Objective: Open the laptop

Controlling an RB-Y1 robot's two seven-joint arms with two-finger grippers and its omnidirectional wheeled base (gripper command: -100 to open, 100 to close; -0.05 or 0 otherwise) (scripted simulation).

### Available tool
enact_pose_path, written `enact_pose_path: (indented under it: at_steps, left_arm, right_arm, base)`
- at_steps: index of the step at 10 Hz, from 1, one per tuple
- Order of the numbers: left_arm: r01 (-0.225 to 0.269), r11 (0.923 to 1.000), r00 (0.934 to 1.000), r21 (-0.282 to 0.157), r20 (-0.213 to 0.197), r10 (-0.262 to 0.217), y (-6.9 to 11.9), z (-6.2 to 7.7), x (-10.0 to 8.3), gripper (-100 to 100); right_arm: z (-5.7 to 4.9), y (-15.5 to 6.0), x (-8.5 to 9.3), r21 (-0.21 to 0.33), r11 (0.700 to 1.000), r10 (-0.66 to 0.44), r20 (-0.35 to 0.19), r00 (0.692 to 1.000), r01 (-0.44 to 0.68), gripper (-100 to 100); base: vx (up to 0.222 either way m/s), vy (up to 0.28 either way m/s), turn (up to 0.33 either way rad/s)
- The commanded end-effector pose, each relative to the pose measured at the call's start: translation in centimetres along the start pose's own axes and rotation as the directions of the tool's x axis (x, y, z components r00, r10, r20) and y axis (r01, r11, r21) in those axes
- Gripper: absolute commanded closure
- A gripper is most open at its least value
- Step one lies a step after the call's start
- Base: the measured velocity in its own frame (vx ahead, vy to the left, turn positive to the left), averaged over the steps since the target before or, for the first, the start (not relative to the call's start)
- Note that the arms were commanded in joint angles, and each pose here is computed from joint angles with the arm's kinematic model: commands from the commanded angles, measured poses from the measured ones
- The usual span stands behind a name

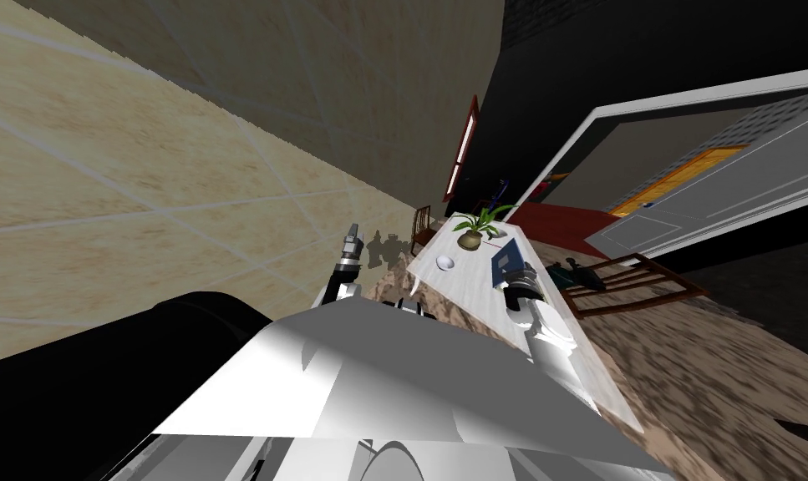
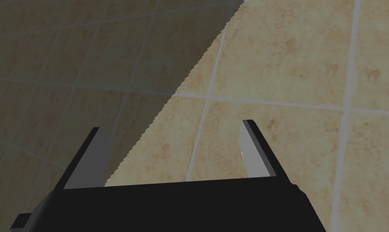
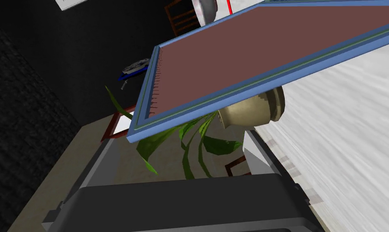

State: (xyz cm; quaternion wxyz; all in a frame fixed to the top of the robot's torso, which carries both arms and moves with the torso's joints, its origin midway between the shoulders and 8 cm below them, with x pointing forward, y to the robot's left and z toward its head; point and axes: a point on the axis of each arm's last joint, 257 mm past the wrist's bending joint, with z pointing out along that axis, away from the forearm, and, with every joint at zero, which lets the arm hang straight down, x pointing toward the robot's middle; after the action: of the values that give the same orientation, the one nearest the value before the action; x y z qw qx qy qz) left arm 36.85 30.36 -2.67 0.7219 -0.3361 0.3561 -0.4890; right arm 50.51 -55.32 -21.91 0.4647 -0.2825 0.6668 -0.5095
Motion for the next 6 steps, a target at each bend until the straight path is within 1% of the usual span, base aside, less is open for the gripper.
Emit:
enact_pose_path:
  at_steps: [1,2,3,4,5,6]
  left_arm:
    - [0.000,1.0000,1.0000,0.000,0.000,0.000,0.00,0.00,0.00,0]
    - [0.000,1.0000,1.0000,0.000,0.000,0.000,0.00,0.00,0.00,0]
    - [0.000,1.0000,1.0000,0.000,0.000,0.000,0.00,0.00,0.00,0]
    - [0.000,1.0000,1.0000,0.000,0.000,0.000,0.00,0.00,0.00,0]
    - [0.000,1.0000,1.0000,0.000,0.000,0.000,0.00,0.00,0.00,0]
    - [0.000,1.0000,1.0000,0.000,0.000,0.000,0.00,0.00,0.00,0]
  right_arm:
    - [0.51,-1.08,1.40,0.012,0.997,-0.070,-0.029,0.997,0.070,-100]
    - [0.45,-0.85,1.22,0.009,0.998,-0.063,-0.023,0.998,0.064,-100]
    - [0.92,-1.66,1.98,0.013,0.998,-0.066,-0.032,0.997,0.066,-100]
    - [0.68,-1.24,1.63,0.011,0.998,-0.066,-0.029,0.997,0.066,-100]
    - [0.71,-1.30,1.66,0.012,0.998,-0.065,-0.029,0.997,0.066,100]
    - [1.11,-1.33,1.29,0.012,1.000,0.013,-0.022,1.000,-0.013,100]
  base:
    - [0.009,0.024,0.009]
    - [0.003,0.008,-0.003]
    - [0.079,-0.003,0.041]
    - [0.051,-0.005,0.013]
    - [0.008,-0.002,-0.003]
    - [-0.017,-0.065,-0.033]
